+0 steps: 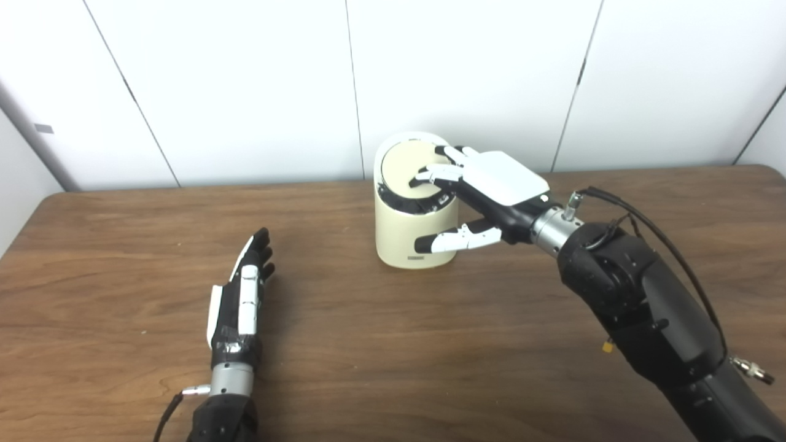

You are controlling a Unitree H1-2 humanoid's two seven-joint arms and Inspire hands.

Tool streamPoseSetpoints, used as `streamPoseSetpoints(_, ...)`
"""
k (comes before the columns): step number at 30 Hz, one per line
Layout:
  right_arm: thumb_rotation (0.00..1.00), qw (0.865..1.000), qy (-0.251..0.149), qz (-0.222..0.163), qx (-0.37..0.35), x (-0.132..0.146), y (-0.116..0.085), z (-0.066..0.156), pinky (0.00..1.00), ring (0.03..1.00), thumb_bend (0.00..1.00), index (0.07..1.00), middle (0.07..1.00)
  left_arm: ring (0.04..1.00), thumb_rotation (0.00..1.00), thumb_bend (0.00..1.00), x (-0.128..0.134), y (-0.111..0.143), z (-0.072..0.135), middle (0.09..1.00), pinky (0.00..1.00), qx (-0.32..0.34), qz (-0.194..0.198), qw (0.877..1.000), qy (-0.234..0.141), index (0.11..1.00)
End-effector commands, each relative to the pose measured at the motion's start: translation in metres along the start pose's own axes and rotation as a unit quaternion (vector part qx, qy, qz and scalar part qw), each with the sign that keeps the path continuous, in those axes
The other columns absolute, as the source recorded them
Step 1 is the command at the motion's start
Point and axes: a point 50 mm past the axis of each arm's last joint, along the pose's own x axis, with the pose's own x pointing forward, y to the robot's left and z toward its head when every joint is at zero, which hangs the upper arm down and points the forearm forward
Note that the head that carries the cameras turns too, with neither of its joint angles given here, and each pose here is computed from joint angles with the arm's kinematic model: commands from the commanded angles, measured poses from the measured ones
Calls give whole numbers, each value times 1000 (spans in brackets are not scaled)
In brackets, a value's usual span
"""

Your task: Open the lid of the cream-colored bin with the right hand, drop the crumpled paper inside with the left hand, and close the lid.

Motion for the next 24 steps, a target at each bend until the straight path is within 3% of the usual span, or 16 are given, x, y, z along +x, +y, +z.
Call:
streamPoseSetpoints(1, 1000, 999, 10, 31, -9, -1, 1, -5, 1000, 1000, 627, 826, 856, 954, 1000, 535, -11, -6, -11, 954, 934, -7, 5, 1000, 20, 939)
streamPoseSetpoints(9, 1000, 999, 10, 32, -2, -1, 2, -7, 1000, 1000, 629, 836, 868, 960, 1000, 535, -9, -7, -12, 954, 940, -8, 3, 1000, 18, 940)
streamPoseSetpoints(17, 1000, 998, -4, -35, 57, -3, -9, -5, 1000, 1000, 585, 917, 943, 956, 1000, 531, -10, -9, -13, 954, 936, -11, 0, 1000, 21, 937)
streamPoseSetpoints(24, 1000, 996, -4, -62, 62, -6, -17, -7, 1000, 1000, 558, 942, 963, 959, 1000, 523, -10, -8, -11, 957, 947, -12, 3, 1000, 19, 942)
